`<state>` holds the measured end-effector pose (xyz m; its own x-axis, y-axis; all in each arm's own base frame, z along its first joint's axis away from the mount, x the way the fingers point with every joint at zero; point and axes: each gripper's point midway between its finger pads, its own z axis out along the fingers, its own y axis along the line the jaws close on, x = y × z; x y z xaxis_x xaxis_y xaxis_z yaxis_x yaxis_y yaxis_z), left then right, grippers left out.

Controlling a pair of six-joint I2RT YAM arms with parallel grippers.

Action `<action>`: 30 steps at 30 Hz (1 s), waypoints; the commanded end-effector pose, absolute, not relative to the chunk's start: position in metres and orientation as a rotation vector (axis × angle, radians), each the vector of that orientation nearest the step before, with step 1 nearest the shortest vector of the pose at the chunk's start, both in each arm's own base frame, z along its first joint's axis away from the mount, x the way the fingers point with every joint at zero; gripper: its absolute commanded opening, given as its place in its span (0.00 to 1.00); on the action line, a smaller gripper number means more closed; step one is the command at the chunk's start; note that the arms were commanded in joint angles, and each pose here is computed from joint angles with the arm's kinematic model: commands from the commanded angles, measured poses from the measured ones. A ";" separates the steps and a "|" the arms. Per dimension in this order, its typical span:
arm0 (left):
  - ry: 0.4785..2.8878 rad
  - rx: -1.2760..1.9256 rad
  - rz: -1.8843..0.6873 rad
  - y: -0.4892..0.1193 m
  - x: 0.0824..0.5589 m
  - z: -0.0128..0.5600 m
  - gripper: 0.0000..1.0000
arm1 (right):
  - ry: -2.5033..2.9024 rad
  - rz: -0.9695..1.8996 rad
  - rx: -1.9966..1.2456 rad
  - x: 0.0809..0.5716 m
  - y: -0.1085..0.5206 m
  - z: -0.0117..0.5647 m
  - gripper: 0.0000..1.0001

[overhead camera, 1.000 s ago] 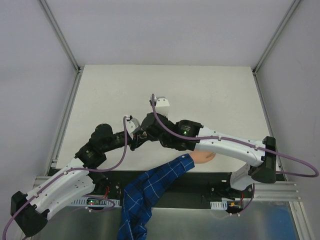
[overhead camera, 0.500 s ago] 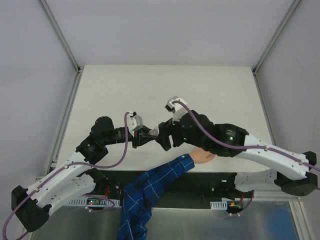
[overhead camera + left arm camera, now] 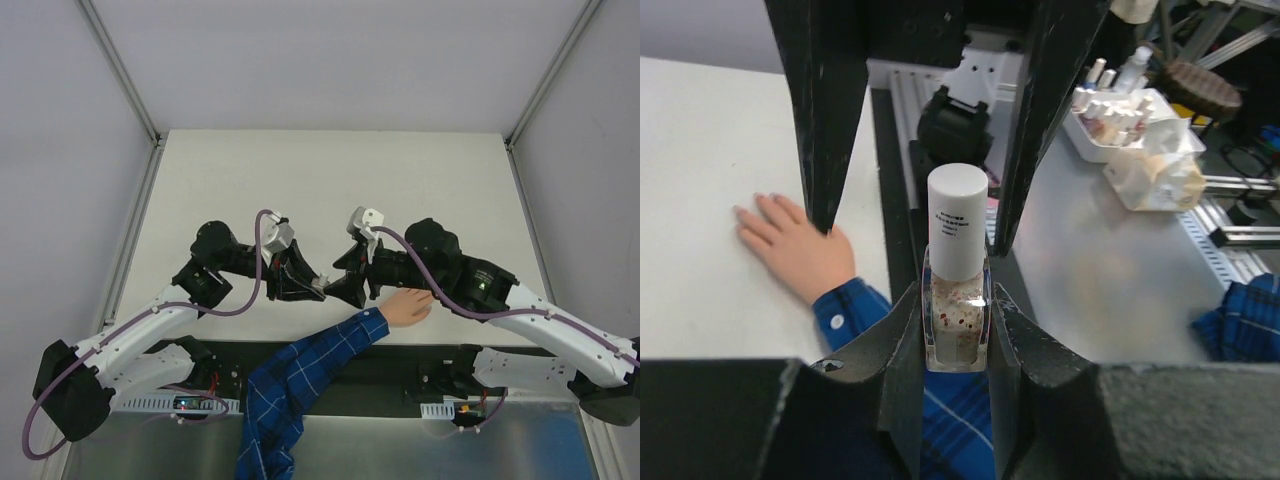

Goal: Paint the nails

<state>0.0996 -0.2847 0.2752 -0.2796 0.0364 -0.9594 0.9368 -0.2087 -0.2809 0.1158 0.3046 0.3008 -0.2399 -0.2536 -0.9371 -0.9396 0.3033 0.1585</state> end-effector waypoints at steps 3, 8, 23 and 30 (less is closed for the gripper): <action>1.171 1.320 -1.705 -0.278 0.079 0.298 0.00 | 1.395 1.191 -1.176 0.097 0.330 0.343 0.59; 1.156 1.326 -1.700 -0.277 0.077 0.298 0.00 | 1.365 1.241 -1.189 0.095 0.336 0.350 0.52; 1.111 1.334 -1.676 -0.273 0.075 0.302 0.00 | 1.363 1.335 -1.159 0.095 0.335 0.355 0.36; 1.110 1.306 -1.654 -0.272 0.079 0.305 0.00 | 1.368 1.364 -1.177 0.092 0.337 0.353 0.26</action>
